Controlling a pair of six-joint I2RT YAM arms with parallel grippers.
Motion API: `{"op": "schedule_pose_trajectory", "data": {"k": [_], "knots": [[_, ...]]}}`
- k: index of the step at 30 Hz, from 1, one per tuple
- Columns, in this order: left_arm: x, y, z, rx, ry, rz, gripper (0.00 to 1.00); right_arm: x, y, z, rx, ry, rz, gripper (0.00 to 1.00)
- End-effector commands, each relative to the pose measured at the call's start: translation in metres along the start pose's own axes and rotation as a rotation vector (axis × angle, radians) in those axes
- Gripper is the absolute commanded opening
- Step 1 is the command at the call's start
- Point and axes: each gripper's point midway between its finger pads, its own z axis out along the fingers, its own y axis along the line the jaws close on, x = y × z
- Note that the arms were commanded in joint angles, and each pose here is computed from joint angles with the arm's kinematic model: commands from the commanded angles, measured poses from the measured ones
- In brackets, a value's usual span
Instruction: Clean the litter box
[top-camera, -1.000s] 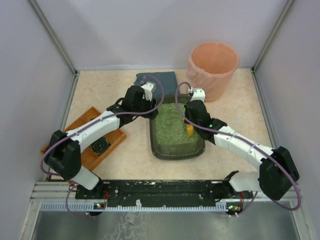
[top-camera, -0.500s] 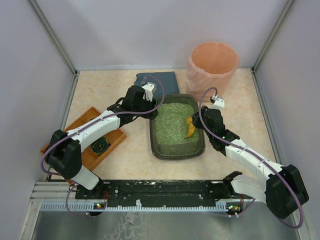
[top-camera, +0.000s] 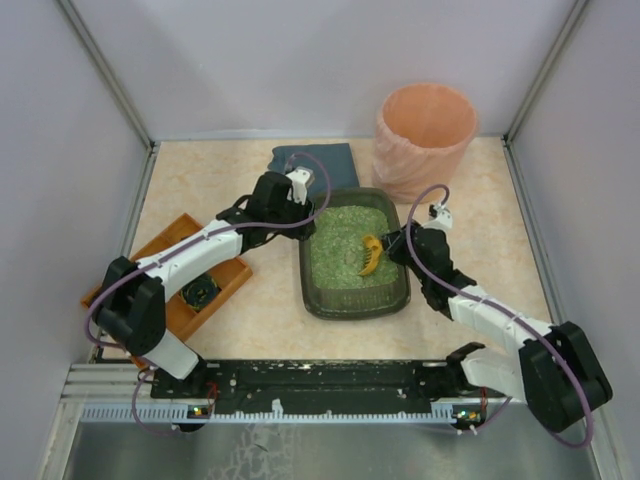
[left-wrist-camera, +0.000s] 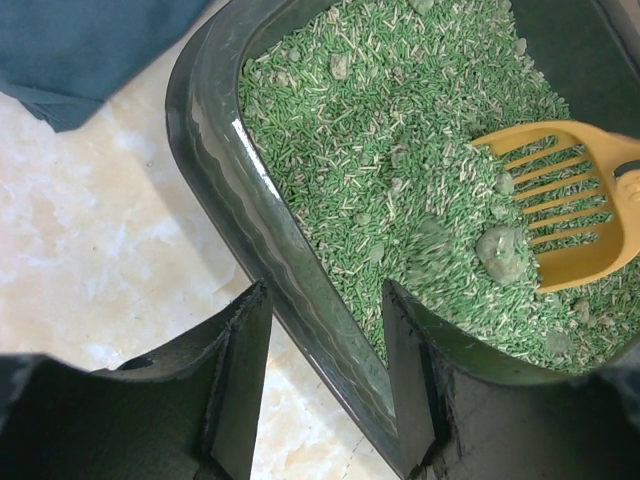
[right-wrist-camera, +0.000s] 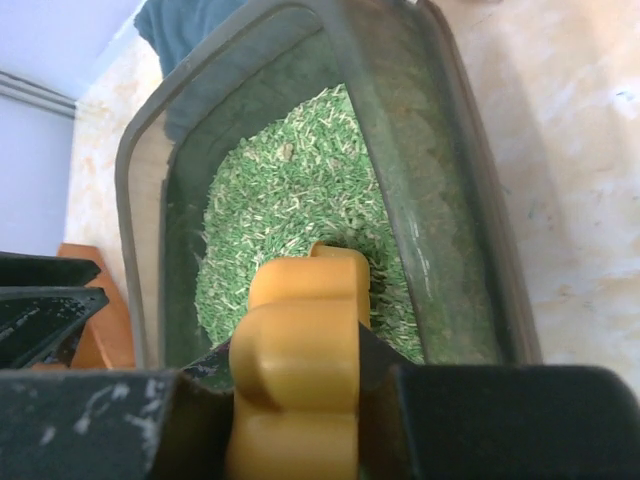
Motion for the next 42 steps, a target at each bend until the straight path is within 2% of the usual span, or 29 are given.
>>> {"op": "schedule_pose_trajectory", "data": {"k": [1, 5, 16, 35, 42], "knots": [[-0.012, -0.005, 0.001, 0.022, -0.012, 0.012, 0.53, 0.047, 0.011, 0.002, -0.1, 0.173, 0.121, 0.0], [-0.011, -0.006, 0.003, 0.028, -0.004, 0.013, 0.51, 0.066, 0.012, 0.01, -0.131, 0.231, 0.172, 0.0], [-0.01, -0.005, 0.002, 0.024, -0.002, 0.017, 0.5, 0.075, 0.014, 0.016, -0.162, 0.243, 0.262, 0.0], [-0.016, -0.005, -0.004, 0.02, -0.028, 0.017, 0.5, 0.024, 0.025, -0.008, -0.164, 0.093, 0.291, 0.0], [-0.017, -0.004, -0.005, 0.016, -0.035, 0.018, 0.5, 0.008, 0.022, -0.014, -0.245, 0.045, 0.325, 0.0]]}}
